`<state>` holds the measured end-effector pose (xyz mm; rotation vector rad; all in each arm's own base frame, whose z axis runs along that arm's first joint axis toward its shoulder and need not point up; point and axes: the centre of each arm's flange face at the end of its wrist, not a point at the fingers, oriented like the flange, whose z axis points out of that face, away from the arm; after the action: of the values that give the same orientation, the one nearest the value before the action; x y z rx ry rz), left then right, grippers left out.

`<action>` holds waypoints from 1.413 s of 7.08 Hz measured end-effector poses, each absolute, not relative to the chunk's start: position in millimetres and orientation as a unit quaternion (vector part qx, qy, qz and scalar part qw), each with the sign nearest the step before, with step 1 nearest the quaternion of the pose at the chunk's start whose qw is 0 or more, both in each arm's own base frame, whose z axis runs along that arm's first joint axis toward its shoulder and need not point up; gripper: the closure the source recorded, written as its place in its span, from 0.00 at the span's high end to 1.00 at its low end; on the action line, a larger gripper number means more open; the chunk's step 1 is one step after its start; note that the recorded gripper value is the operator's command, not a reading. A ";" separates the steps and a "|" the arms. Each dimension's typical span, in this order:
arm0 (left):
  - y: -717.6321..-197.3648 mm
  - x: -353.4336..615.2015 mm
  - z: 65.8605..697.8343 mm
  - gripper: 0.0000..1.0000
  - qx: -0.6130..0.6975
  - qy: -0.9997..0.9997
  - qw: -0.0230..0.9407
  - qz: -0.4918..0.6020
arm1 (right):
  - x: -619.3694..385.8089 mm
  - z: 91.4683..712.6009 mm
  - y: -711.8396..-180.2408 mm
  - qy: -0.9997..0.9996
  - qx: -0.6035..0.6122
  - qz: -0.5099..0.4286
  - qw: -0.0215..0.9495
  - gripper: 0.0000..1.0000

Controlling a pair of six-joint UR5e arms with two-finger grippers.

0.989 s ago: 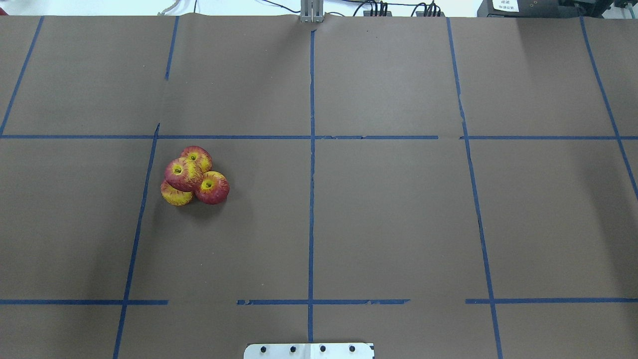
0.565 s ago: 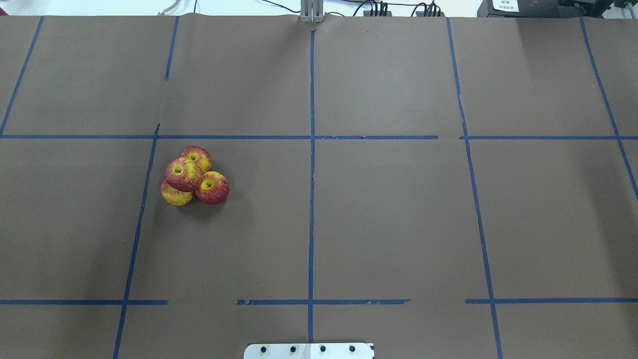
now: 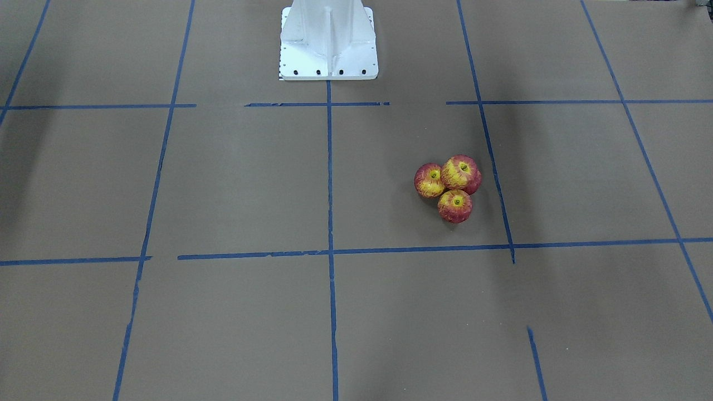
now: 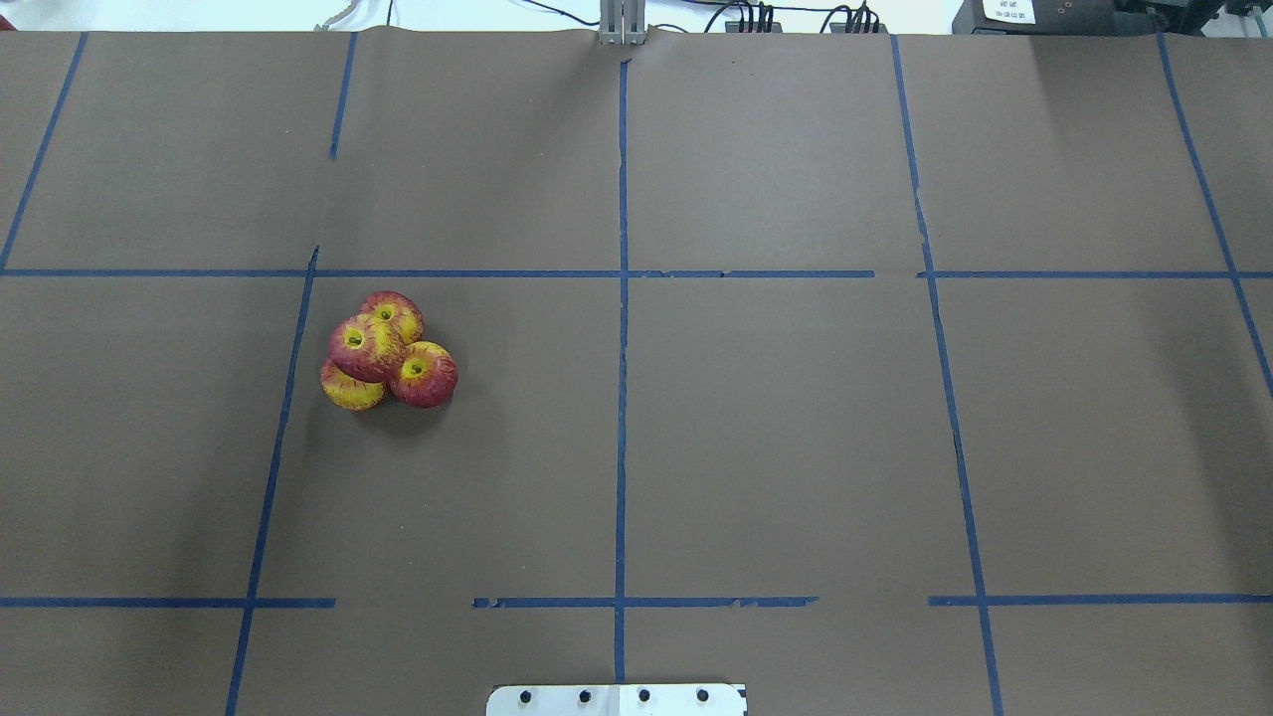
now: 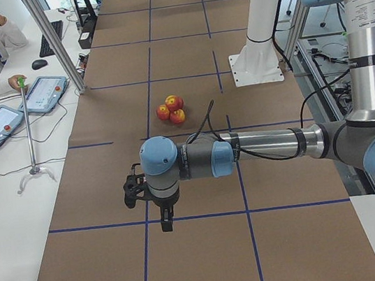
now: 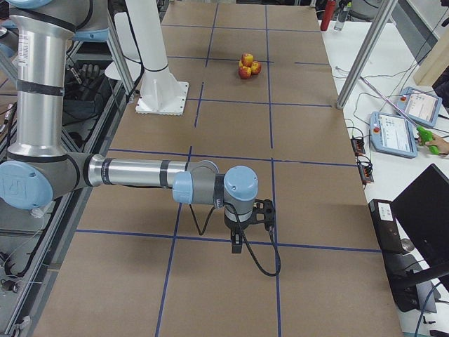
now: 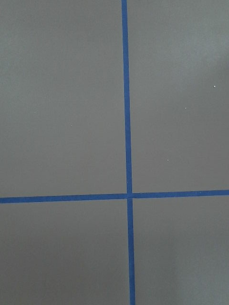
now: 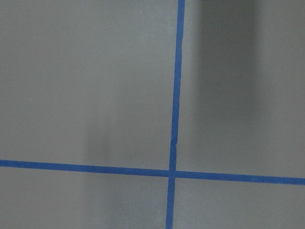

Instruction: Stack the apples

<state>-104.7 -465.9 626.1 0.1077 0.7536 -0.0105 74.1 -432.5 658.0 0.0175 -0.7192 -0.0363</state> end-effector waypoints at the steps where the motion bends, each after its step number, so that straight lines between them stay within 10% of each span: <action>1: -466.9 -104.8 623.6 1.00 0.055 0.367 0.928 -0.004 | 74.1 657.9 -432.5 -0.352 0.009 -0.018 0.936 1.00; 10: -519.2 -92.3 594.9 1.00 0.088 0.366 0.926 0.026 | 74.1 658.0 -432.5 -0.352 0.009 -0.018 0.936 1.00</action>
<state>-92.3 -519.2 594.9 0.1803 0.7512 0.0536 74.1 -432.5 658.0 0.0175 -0.7192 -0.0363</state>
